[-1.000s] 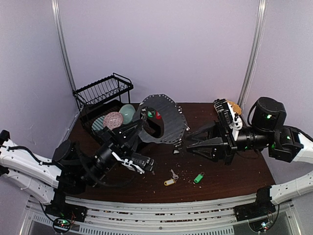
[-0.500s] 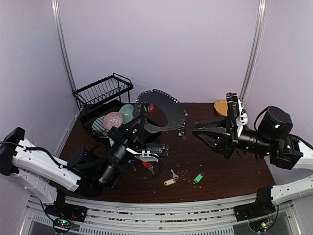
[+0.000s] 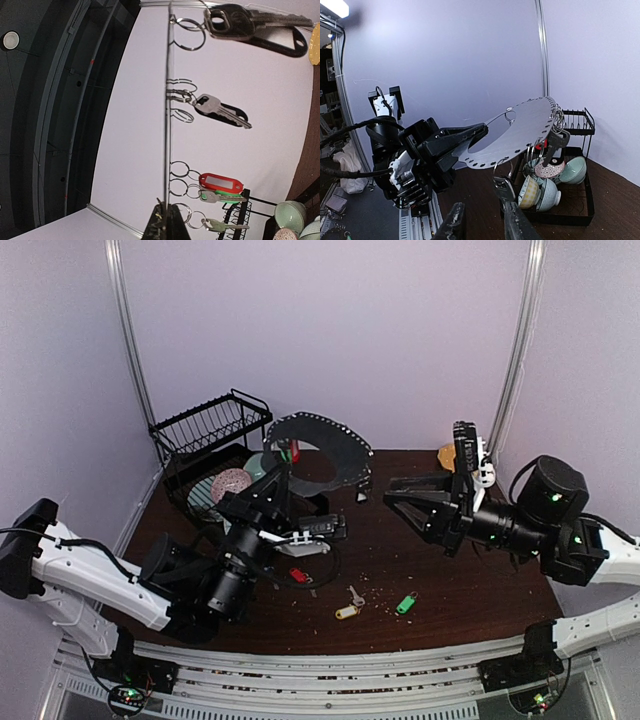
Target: Put the keys on the keyring
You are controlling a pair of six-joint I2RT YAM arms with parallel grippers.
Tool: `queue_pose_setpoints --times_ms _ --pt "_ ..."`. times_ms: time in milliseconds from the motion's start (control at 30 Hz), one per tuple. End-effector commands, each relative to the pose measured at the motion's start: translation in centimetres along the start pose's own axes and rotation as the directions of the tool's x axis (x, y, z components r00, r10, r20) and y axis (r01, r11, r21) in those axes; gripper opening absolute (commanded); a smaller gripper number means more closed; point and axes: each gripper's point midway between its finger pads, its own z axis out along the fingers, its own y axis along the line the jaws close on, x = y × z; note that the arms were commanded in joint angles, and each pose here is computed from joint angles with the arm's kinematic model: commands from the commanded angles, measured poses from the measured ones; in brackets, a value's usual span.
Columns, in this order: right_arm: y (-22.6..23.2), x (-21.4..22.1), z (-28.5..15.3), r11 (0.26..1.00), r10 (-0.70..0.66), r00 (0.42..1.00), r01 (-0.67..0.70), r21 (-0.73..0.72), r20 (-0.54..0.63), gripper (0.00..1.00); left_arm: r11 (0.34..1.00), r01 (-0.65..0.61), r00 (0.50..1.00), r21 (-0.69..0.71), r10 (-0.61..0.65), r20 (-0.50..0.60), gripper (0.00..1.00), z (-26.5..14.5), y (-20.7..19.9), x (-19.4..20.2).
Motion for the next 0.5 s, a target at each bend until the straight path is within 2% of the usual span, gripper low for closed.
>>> queue_pose_setpoints --times_ms 0,467 --pt "0.5 -2.0 0.2 1.000 -0.010 0.997 0.011 -0.022 0.073 0.29 0.995 0.082 0.996 -0.055 -0.084 -0.032 0.00 0.4 2.2 0.5" --pt "0.0 -2.1 1.7 0.998 -0.068 0.996 0.067 0.009 0.064 0.24 0.995 0.094 0.995 -0.034 -0.095 -0.029 0.00 0.5 1.8 0.6"
